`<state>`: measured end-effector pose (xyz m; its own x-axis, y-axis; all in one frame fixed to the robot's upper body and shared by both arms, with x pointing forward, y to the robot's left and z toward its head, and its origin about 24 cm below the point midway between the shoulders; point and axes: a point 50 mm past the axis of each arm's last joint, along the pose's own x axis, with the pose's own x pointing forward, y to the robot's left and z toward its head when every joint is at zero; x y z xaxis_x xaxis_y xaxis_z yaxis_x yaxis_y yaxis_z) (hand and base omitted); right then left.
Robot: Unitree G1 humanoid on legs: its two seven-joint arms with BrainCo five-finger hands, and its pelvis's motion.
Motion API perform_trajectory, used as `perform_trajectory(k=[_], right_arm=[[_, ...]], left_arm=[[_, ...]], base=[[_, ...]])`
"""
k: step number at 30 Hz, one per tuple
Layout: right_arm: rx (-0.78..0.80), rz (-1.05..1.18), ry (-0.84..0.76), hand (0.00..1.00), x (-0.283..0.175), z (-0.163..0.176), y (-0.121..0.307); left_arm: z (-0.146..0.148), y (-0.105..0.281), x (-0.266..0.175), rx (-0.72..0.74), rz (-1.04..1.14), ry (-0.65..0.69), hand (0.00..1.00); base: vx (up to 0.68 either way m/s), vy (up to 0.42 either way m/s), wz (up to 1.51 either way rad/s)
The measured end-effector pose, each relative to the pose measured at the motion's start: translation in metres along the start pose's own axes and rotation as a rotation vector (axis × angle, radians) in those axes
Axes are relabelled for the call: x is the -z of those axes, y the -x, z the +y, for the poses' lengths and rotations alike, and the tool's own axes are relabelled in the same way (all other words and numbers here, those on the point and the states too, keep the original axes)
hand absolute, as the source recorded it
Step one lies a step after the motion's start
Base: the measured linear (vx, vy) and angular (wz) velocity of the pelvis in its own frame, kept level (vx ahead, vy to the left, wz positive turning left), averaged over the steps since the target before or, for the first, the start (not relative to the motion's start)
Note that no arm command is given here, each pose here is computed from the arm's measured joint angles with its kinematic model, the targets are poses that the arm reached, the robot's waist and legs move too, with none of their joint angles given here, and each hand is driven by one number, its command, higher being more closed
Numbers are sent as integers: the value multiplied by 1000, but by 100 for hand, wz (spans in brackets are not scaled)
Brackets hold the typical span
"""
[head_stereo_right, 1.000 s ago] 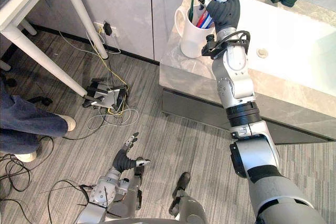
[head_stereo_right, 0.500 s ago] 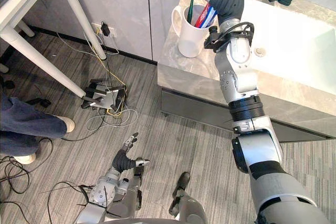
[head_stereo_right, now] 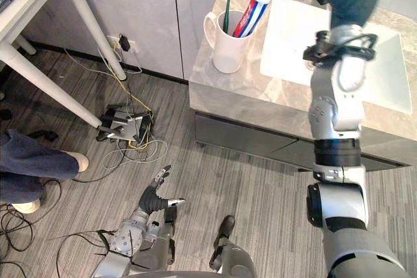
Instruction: Organize washtable
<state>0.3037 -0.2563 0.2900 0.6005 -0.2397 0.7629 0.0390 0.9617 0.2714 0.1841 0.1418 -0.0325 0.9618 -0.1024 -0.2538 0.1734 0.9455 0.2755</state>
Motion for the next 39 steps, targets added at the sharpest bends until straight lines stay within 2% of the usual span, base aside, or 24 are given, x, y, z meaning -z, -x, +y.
perform_trajectory(k=[7, 11, 14, 16, 18, 22, 26, 28, 30, 34, 39], right_arm=[[185, 27, 115, 0, -1, -55, 55], [336, 238, 154, 0, 30, -79, 120], [435, 464, 197, 0, 50, -90, 187], [500, 708, 260, 0, 68, -97, 246], [549, 887, 291, 0, 83, -100, 286], [515, 1173, 304, 0, 104, -87, 348], [406, 1511, 277, 0, 106, -65, 424], [409, 1642, 279, 0, 100, -63, 455], [488, 1807, 307, 0, 85, -66, 494], [722, 1868, 329, 0, 77, -73, 513], [755, 1883, 345, 0, 77, -74, 514]], left_arm=[[1, 2, 13, -19, 59, 9, 0], [-3, 5, 23, -18, 108, 14, 0], [-4, 9, 33, -17, 154, 6, 0], [-5, 17, 42, -12, 195, 4, 0], [-6, 19, 49, -4, 228, 0, 0], [-8, 24, 61, 10, 279, -11, 0], [-13, 34, 80, 31, 370, -30, 0], [-13, 39, 92, 29, 428, -36, 0], [-15, 47, 107, 34, 504, -39, 0], [-14, 49, 120, 12, 572, -32, 0], [-12, 52, 132, -42, 655, 22, 0]], base=[[39, 10, 0], [-4, 8, 6], [-18, 12, 5], [9, 6, 2], [0, 0, 0], [3, 2, 2], [64, 4, 0], [62, -3, -1], [55, -8, 0], [30, 5, 0], [1, 2, 1]])
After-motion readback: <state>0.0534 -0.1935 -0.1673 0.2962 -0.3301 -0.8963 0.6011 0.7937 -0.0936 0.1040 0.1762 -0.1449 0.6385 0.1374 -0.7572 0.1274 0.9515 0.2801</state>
